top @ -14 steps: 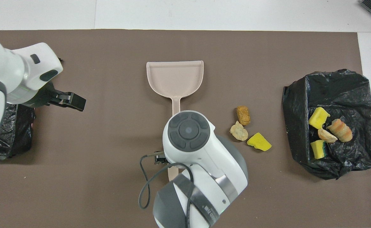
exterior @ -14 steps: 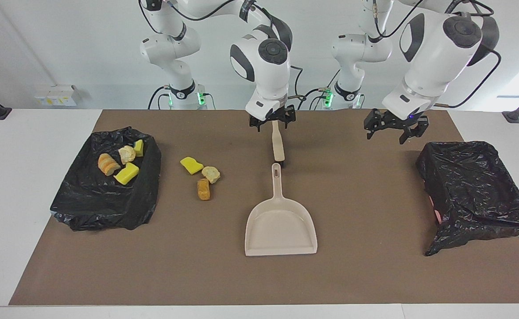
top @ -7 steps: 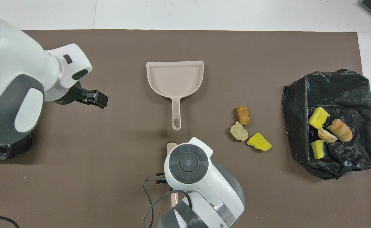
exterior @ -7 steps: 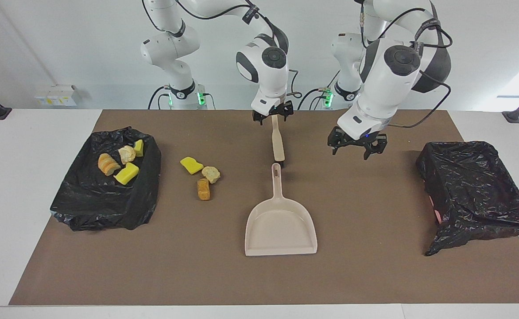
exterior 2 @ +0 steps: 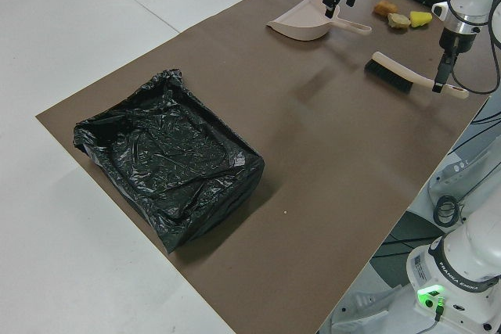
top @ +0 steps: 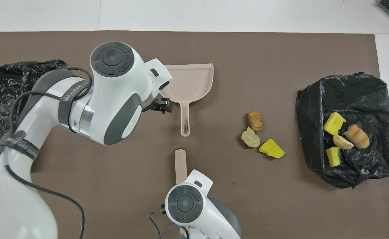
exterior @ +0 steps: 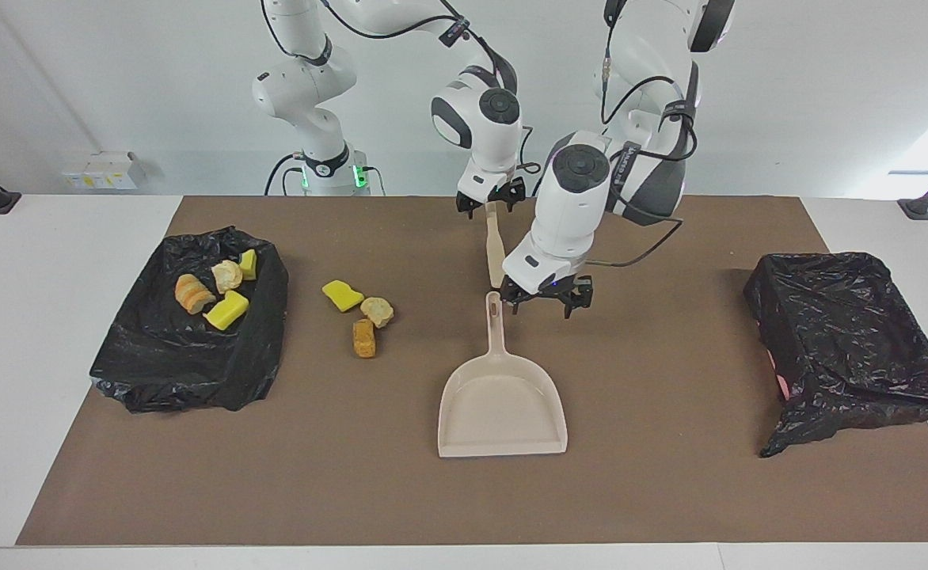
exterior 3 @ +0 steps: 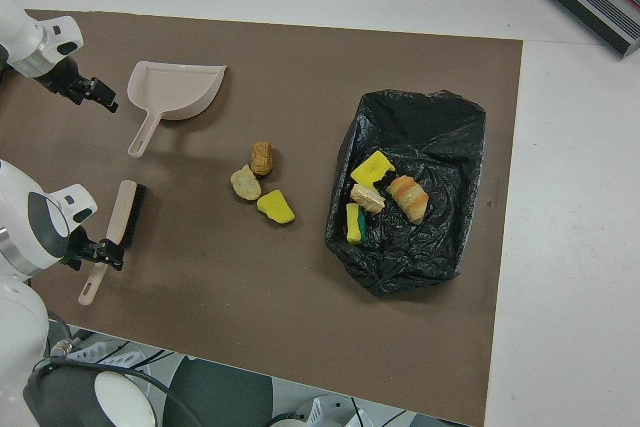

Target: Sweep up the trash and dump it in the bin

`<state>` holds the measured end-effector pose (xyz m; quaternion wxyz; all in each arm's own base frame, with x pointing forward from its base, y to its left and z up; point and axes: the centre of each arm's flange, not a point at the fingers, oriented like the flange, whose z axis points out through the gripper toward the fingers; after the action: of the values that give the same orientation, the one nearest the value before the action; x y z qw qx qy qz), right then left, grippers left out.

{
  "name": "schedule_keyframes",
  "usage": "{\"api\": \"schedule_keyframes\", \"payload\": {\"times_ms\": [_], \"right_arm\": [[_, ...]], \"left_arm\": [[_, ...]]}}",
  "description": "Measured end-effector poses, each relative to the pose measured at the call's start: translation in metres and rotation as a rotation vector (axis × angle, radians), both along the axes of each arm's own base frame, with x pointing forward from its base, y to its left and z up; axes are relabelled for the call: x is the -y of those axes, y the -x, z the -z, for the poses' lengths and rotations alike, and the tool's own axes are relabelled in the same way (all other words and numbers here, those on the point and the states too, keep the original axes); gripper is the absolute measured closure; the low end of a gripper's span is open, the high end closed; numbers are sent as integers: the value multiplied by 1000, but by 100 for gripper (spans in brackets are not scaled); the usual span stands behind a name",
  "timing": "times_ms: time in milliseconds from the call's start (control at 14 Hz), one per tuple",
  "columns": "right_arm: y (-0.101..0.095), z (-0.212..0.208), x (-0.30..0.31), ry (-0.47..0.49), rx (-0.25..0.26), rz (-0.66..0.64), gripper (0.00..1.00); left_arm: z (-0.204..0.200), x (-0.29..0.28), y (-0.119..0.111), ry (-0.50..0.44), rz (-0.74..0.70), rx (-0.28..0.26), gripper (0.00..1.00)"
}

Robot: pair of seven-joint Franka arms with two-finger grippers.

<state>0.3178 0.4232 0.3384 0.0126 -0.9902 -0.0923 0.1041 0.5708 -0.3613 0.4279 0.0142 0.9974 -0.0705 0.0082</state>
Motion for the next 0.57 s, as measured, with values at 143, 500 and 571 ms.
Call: {"api": "schedule_keyframes", "payload": {"times_ms": [143, 500, 571], "right_arm": [[2, 3, 2, 5, -4, 0, 1], [3, 7, 4, 12, -7, 11, 52], [3, 7, 4, 14, -7, 19, 63]], "left_arm": [[9, 15, 5, 6, -25, 6, 0], [61, 62, 24, -5, -65, -16, 2], [63, 63, 23, -3, -73, -12, 5]]}}
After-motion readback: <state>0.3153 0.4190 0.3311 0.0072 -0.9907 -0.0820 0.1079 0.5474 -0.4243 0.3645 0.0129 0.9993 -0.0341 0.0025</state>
